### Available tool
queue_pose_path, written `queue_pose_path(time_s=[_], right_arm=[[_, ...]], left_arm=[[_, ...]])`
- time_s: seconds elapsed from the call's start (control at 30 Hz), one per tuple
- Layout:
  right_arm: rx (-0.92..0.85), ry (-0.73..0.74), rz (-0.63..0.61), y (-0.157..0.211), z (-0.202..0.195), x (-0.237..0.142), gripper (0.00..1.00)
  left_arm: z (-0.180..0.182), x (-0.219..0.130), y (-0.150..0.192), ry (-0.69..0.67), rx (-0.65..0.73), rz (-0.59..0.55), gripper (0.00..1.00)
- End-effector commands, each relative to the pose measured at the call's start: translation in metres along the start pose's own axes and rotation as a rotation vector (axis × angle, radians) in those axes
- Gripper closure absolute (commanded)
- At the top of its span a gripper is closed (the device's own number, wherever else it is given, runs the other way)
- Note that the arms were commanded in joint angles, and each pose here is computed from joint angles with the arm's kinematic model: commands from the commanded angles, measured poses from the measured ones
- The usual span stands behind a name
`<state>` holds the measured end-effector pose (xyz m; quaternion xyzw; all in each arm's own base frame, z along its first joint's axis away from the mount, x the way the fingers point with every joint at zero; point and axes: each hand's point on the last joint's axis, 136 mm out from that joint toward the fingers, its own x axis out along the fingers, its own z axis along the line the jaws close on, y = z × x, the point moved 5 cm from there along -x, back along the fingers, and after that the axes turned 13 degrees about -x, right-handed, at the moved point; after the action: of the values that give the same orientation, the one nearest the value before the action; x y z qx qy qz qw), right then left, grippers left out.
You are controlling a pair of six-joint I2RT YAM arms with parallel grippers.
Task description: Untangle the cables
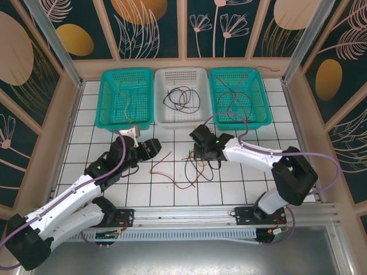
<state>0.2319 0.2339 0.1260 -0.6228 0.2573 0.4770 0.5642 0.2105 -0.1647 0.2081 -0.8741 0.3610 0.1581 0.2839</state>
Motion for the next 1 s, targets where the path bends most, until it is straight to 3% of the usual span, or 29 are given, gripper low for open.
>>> queue_pose_path(time_s=[0.0,0.17,0.27,0.33,0.47,0.53,0.97], right_arm=[[-0.011,0.026,-0.118,-0.021,-0.001,-0.032,1.0],[-0.006,-0.033,-0.238,-0.036,0.004,-0.068,1.0],[-0.001,-0.019,-0.224,-0.033,-0.001,-0.067,1.0],[0.003,0.018,-0.165,-0.026,-0.007,-0.054,0.9],[0.007,0.077,-0.037,-0.003,-0.019,-0.023,0.59],[0.006,0.084,0.014,0.008,-0.021,-0.009,0.54],[-0.045,0.142,0.18,0.03,-0.023,0.04,0.59]], left_arm=[[-0.023,-0.006,-0.01,0.102,0.017,-0.027,0.37],[-0.036,-0.005,-0.011,0.183,0.008,-0.028,0.4],[-0.039,-0.004,-0.012,0.192,0.011,-0.025,0.42],[-0.04,-0.004,-0.012,0.191,0.017,-0.026,0.42],[-0.037,-0.005,-0.013,0.17,0.014,-0.033,0.42],[-0.033,-0.004,-0.013,0.147,0.013,-0.034,0.42],[-0.027,-0.003,-0.013,0.128,0.01,-0.034,0.44]])
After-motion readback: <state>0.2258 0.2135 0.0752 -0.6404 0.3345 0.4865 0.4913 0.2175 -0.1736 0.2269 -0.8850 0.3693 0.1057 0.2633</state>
